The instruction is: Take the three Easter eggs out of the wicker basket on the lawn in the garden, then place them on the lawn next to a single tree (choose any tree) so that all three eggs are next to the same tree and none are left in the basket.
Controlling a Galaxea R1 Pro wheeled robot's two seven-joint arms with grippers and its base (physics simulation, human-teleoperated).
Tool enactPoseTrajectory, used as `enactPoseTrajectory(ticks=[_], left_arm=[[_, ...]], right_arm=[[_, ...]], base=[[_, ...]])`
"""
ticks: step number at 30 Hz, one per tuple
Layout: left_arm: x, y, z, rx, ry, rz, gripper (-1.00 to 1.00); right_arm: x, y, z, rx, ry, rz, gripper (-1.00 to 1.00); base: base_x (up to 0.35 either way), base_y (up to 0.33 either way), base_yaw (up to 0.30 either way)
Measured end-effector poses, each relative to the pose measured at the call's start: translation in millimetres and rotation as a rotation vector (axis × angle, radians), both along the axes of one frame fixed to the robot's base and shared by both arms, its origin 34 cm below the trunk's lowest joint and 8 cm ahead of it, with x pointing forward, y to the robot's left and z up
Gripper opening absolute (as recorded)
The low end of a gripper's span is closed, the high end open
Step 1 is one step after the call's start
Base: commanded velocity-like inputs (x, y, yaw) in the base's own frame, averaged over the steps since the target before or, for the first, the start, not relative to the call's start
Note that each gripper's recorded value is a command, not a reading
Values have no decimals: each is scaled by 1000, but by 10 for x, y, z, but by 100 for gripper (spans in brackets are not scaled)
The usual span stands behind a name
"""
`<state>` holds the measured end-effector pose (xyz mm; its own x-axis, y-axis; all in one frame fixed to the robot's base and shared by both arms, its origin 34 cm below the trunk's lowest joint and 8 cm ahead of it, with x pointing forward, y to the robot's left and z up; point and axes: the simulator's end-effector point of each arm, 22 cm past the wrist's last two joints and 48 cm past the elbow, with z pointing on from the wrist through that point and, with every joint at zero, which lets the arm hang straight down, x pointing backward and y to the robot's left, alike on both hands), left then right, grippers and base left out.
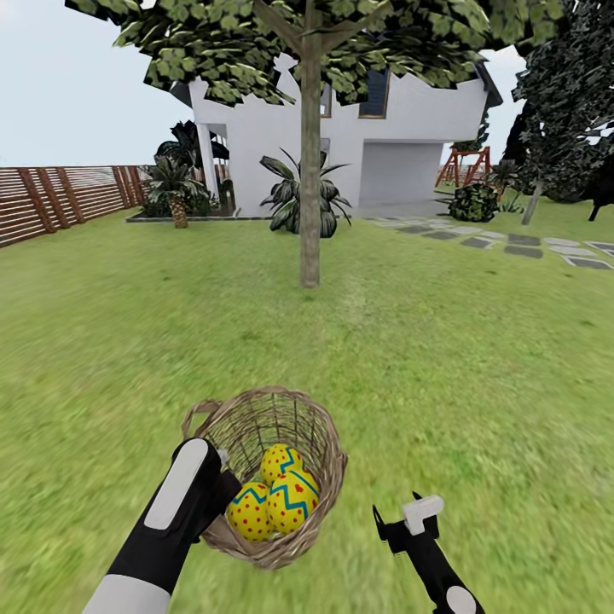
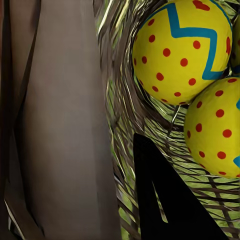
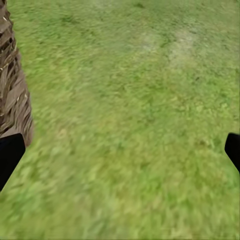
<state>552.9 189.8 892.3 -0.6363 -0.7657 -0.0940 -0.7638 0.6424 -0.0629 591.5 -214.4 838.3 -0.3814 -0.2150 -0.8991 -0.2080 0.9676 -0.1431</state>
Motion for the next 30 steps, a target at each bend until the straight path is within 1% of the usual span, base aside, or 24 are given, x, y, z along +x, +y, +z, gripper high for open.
enactPoseTrajectory(ticks=[11,20,30], left_arm=[[4,-3,2,-2,-1,0,-100],[-13,63,-5,15,7,3,-100],[-6,44,-4,9,3,7,-100]], right_arm=[[15,-29,19,6,-4,-11,100],[22,-36,29,-1,-9,-9,100],[13,-42,14,2,-4,-12,100]], base=[[330,0,0],[330,0,0],[330,0,0]])
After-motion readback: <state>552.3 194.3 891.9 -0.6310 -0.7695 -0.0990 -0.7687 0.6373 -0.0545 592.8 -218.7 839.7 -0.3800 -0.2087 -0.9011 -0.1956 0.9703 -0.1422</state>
